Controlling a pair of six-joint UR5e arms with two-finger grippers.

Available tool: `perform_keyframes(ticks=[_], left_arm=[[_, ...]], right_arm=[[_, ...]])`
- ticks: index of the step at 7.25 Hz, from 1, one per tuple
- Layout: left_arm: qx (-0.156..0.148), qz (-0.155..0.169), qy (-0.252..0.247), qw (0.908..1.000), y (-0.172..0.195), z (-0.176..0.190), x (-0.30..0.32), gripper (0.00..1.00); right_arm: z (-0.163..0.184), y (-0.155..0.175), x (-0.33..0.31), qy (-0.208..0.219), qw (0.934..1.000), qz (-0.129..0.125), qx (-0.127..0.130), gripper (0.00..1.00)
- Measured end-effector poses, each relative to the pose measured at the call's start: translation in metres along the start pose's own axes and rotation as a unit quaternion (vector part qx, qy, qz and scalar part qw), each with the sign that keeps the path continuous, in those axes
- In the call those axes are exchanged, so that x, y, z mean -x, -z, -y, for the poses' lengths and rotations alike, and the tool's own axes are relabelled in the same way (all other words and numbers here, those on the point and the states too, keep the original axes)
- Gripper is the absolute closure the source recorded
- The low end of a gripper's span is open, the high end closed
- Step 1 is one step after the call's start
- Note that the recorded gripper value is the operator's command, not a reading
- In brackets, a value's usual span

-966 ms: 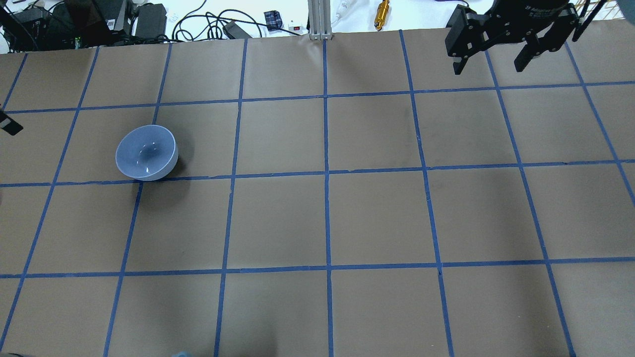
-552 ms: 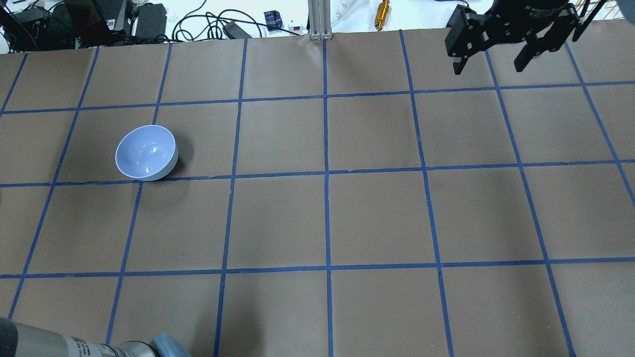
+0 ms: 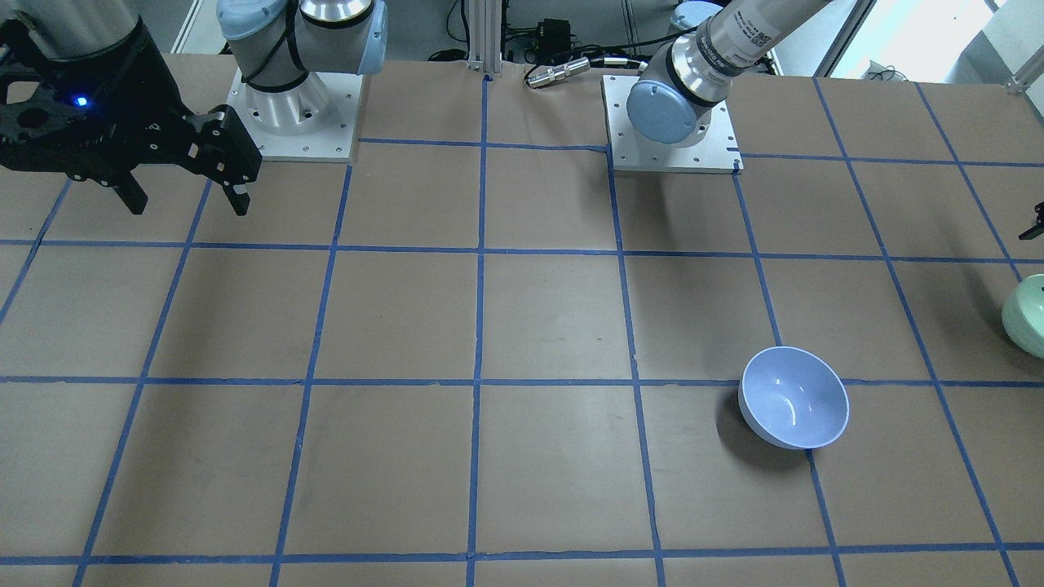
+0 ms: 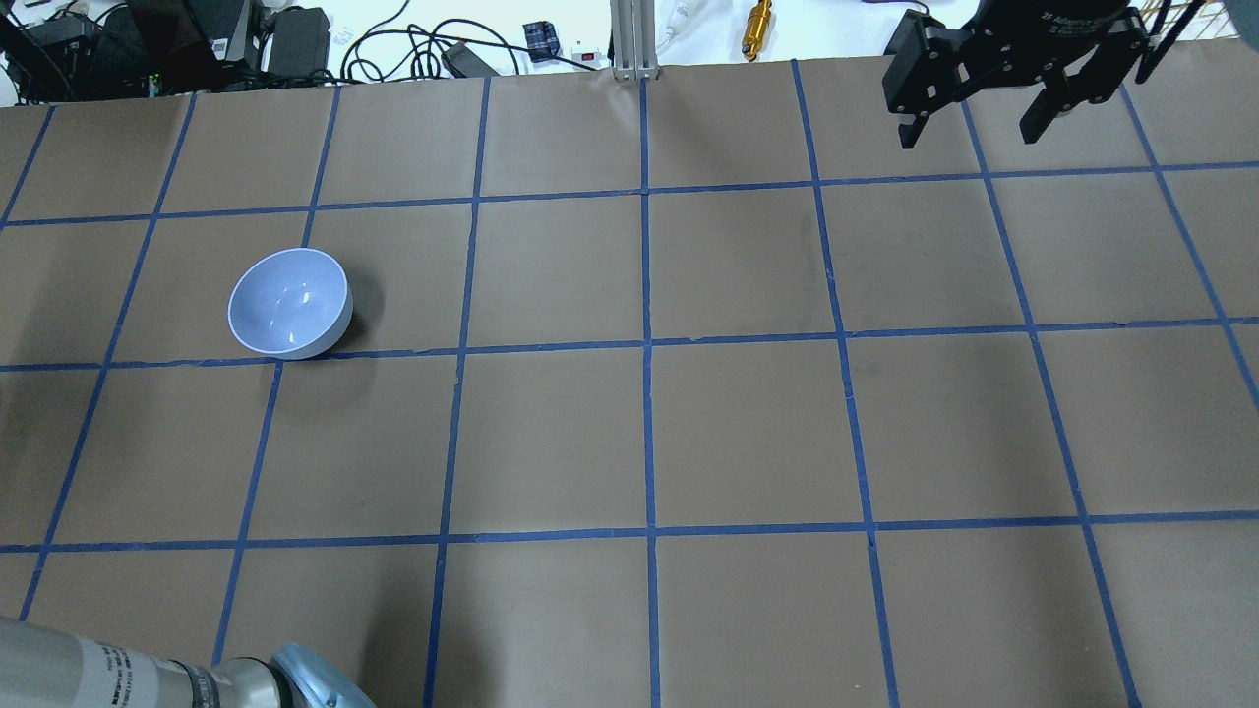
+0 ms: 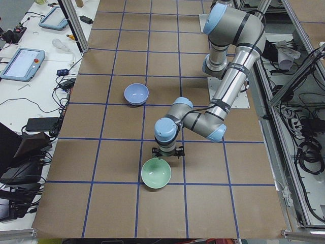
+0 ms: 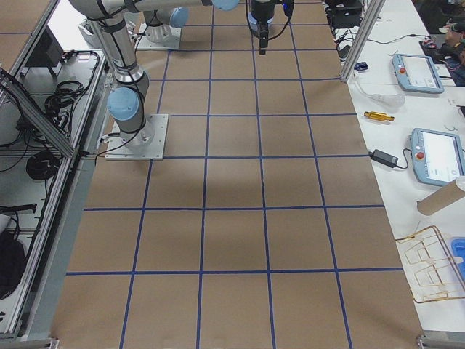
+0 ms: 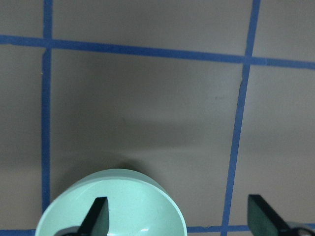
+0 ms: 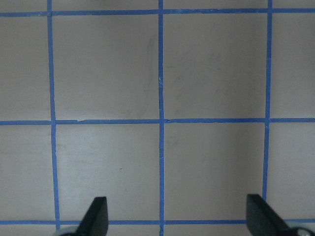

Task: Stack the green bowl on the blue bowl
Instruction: 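Grasp the pale green bowl by its rim with the left gripper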

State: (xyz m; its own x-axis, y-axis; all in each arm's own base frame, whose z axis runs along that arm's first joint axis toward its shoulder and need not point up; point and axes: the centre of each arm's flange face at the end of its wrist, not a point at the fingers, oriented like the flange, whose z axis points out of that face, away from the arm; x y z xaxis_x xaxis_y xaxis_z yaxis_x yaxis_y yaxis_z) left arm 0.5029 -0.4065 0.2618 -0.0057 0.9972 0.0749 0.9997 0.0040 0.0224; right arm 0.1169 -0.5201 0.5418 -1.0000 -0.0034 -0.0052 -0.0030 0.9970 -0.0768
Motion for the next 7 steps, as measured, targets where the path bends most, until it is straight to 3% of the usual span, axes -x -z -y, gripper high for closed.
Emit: perform_keyframes(ticks=[2,3,4,5,7], left_arm=[[0.016,0.017,-0.017,0.9996,-0.026,-0.029,-0.01,0.04],[0.018,0.026,-0.027,0.9992,-0.034,-0.036,-0.01,0.38],[0.013,0.035,-0.037,0.9986,-0.043,-0.039,-0.008,0.81],[0.007,0.043,-0.049,0.9979,-0.049,-0.039,-0.007,1.0],[0.003,0.056,-0.065,0.9963,-0.052,-0.04,-0.003,1.0]], right_arm=[[0.0,0.0,0.0,0.0,1.0,0.0,0.0,0.0],[0.0,0.0,0.0,0.0,1.0,0.001,0.0,0.0],[0.0,0.0,0.0,0.0,1.0,0.001,0.0,0.0],[0.0,0.0,0.0,0.0,1.0,0.001,0.0,0.0],[0.0,0.0,0.0,0.0,1.0,0.001,0.0,0.0]])
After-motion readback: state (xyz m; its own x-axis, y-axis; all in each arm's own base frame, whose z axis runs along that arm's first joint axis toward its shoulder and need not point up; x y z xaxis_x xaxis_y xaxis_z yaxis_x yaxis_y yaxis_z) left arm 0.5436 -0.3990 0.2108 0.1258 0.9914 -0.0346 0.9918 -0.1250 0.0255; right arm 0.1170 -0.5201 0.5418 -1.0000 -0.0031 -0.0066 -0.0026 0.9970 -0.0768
